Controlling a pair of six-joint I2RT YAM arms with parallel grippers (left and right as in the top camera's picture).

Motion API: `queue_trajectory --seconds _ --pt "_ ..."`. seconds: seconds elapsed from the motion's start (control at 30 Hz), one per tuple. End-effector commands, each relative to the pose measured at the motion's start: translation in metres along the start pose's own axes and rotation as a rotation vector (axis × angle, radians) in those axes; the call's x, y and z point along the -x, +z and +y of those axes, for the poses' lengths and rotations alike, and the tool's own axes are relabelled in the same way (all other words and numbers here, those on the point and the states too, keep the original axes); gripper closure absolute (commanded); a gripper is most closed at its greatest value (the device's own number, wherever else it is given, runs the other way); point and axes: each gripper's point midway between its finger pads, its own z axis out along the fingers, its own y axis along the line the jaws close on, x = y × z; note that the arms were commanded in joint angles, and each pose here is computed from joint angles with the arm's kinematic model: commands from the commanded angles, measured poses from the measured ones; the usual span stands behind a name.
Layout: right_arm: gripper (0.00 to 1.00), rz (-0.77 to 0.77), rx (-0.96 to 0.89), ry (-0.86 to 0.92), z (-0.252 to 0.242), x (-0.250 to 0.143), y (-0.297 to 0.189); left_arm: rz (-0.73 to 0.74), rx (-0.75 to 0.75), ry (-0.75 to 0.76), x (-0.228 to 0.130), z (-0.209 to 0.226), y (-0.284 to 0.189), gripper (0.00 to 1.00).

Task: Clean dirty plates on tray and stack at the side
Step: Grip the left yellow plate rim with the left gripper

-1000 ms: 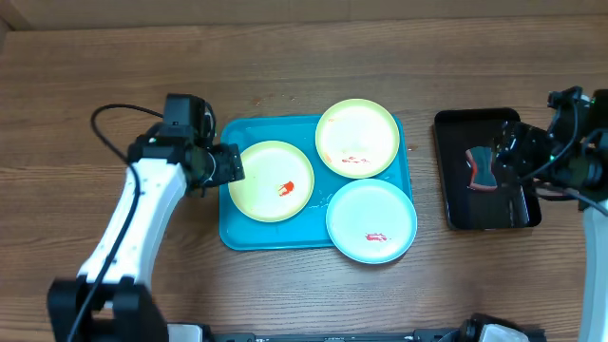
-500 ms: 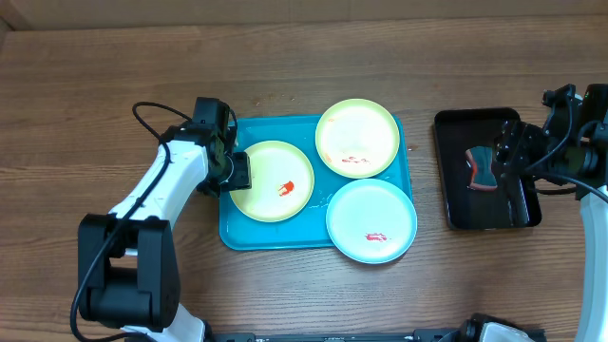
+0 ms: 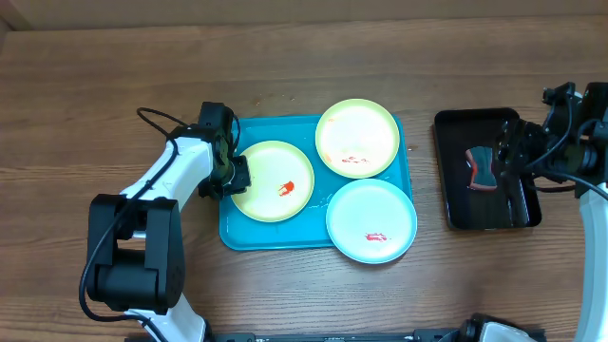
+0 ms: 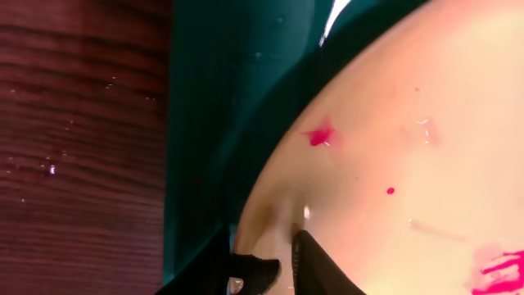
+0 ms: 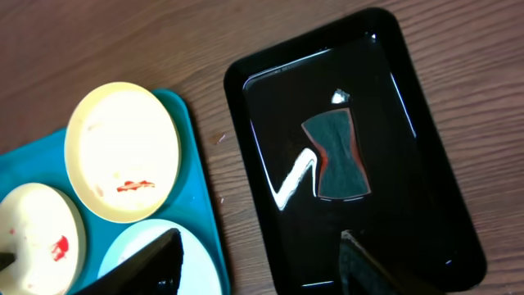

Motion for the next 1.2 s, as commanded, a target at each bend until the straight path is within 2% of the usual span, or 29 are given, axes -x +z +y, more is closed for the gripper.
queue_trajectory --seconds 0.0,0.27,0.37,0.47,0.6,0.83,1.0,1.17 --pt "0.39 -0.023 -0.010 -0.005 -0.002 0.010 -0.003 -0.019 0.035 -0.057 0.007 0.004 0.001 0.74" --pt "0.40 -0.017 -0.011 -0.004 -0.003 0.010 0.000 -0.003 0.000 -0.054 0.007 -0.003 -0.004 0.85" --pt "0.40 -0.017 -0.011 -0.004 -0.003 0.010 0.000 -0.004 -0.021 -0.053 0.018 -0.011 -0.026 0.82" --pt "0.39 -0.017 -0.011 -0.004 -0.003 0.010 0.000 -0.008 -0.013 -0.034 0.029 -0.015 -0.055 0.71" --pt "0.39 -0.018 -0.013 -0.004 -0.003 0.011 0.000 -0.007 0.055 -0.035 0.030 -0.005 -0.071 0.61" --pt "0.39 -0.018 -0.019 -0.004 -0.004 0.011 0.000 0.046 0.099 -0.043 0.015 0.005 -0.054 0.62" --pt "0.39 -0.017 -0.019 -0.004 -0.004 0.010 0.000 0.064 0.105 -0.047 0.008 0.008 -0.032 0.69" --pt "0.39 -0.017 -0.019 -0.004 -0.004 0.010 0.000 0.055 0.103 -0.046 0.007 0.010 -0.023 0.70"
